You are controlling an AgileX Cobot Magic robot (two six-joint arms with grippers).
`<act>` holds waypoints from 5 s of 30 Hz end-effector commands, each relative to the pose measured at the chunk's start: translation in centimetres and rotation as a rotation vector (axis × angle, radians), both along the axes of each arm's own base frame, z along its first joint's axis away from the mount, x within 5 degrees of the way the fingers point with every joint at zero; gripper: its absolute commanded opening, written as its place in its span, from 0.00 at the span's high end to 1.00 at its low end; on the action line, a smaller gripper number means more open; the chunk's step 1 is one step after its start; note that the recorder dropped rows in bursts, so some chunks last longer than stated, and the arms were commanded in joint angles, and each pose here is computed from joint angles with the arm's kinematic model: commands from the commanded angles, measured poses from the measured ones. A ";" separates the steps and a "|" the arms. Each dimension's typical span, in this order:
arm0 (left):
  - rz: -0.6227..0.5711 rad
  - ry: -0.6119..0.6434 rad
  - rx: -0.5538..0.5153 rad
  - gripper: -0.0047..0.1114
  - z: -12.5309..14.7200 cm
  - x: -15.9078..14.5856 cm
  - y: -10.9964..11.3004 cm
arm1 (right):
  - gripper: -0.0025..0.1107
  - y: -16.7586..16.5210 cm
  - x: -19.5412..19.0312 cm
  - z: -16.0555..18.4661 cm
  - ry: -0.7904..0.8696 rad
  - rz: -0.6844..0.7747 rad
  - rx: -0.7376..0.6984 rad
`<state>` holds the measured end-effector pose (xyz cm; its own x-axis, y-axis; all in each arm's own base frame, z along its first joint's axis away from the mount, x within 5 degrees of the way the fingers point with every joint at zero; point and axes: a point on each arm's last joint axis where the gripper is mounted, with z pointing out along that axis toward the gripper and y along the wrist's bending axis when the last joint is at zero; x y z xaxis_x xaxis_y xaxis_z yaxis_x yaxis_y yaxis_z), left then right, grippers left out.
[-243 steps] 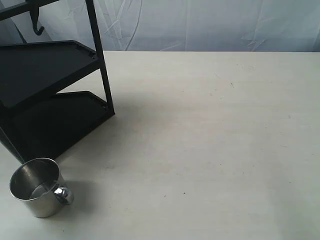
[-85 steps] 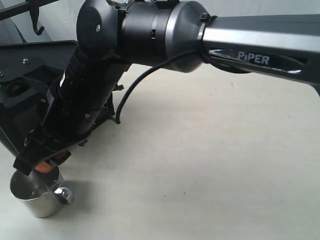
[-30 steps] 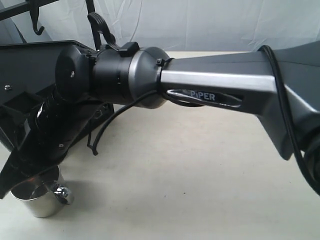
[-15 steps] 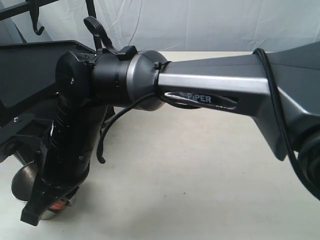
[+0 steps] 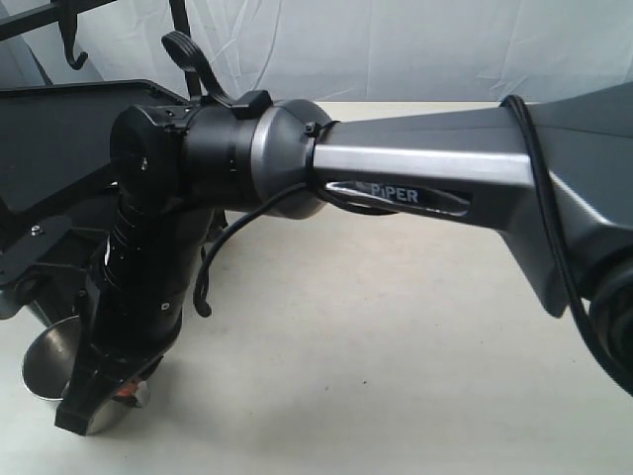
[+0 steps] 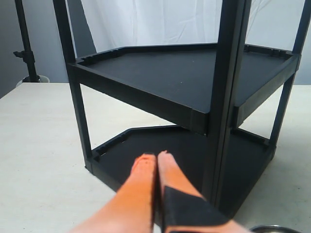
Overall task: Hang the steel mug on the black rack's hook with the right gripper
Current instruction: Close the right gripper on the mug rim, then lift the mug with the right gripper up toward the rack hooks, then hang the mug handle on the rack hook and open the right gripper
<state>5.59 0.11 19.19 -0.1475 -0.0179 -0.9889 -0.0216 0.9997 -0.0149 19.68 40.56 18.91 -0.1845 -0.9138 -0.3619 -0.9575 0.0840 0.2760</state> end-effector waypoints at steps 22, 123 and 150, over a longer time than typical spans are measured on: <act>-0.001 -0.005 -0.002 0.95 0.0 0.0 0.0 | 0.99 -0.2 2.2 0.2 -0.220 -0.088 -0.013; -0.001 -0.005 -0.002 0.95 0.0 0.0 0.0 | 0.99 -12.8 16.9 10.8 0.296 -0.363 0.750; -0.001 -0.005 -0.002 0.95 0.0 0.0 0.0 | 0.68 -11.7 18.9 3.8 0.462 -0.464 0.670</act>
<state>5.59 0.11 19.19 -0.1475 -0.0179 -0.9889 -0.0216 0.9997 -0.0149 38.21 29.08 23.08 -0.7339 -0.3386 -0.5888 -0.6494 0.0957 0.7544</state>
